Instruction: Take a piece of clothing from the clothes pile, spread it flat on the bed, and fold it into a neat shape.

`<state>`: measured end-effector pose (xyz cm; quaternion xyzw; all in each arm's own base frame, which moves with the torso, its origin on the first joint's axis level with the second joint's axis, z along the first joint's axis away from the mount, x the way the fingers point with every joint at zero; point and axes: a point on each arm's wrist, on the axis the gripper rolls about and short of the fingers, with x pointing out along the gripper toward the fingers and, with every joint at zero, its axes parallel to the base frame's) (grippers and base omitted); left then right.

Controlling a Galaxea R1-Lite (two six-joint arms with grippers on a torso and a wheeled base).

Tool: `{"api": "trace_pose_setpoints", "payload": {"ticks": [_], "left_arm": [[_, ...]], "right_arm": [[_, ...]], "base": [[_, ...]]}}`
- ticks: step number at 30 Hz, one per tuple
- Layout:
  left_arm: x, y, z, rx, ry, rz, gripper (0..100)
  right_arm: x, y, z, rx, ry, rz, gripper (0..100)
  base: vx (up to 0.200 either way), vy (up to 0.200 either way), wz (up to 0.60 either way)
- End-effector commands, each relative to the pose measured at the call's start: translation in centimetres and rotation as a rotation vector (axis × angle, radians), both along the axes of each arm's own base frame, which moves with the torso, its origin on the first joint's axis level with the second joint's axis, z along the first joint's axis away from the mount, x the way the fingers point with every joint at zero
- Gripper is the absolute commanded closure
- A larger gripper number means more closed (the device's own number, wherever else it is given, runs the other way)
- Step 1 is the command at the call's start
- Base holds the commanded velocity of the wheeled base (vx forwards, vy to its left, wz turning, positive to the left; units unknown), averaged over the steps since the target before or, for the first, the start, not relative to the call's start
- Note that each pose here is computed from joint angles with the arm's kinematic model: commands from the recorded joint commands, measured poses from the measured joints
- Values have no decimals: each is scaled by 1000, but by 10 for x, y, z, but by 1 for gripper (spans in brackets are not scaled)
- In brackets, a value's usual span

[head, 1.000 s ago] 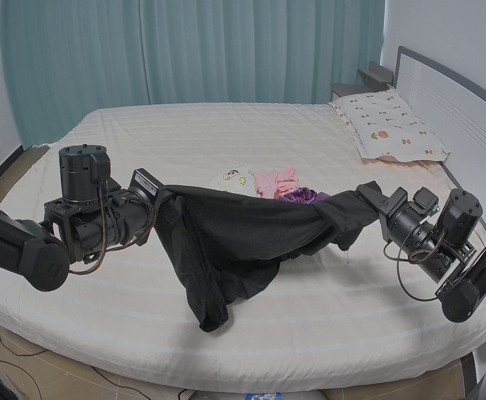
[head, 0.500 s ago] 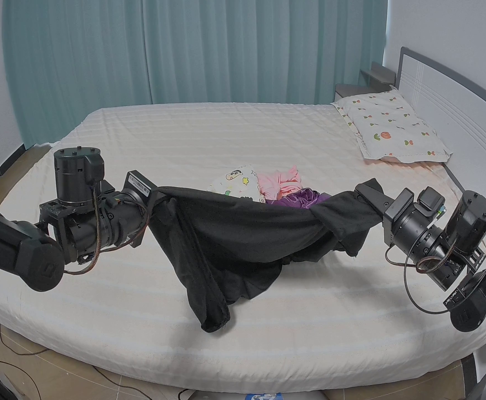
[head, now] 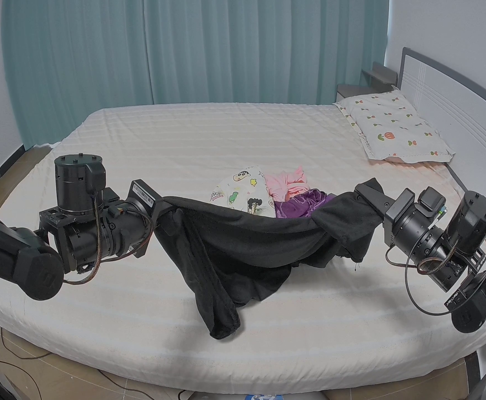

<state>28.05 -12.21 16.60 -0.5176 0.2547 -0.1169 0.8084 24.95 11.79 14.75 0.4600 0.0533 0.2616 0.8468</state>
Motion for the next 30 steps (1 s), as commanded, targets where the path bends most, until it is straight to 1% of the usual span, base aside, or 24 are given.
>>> {"api": "trace_pose_setpoints", "payload": {"ticks": [1,6,15,17,23,30], "left_arm": [[-2,-3,-1,1,3,-9,100],[-2,-2,-1,2,4,-10,100],[-2,-2,-1,2,-3,-9,100],[-3,-1,-1,3,-2,-8,100],[-8,7,13,-11,-48,10,100],[-9,15,22,-11,-77,33,100]], "right_arm": [[0,0,2,9,-18,0,100],[0,0,2,10,-18,2,100],[1,0,1,7,-12,2,100],[1,1,0,7,-12,5,100],[-1,7,0,0,-17,23,100],[-3,7,8,4,-52,23,100]], "base": [[-200,0,0],[-200,0,0],[0,0,0],[0,200,0],[0,200,0],[0,200,0]]}}
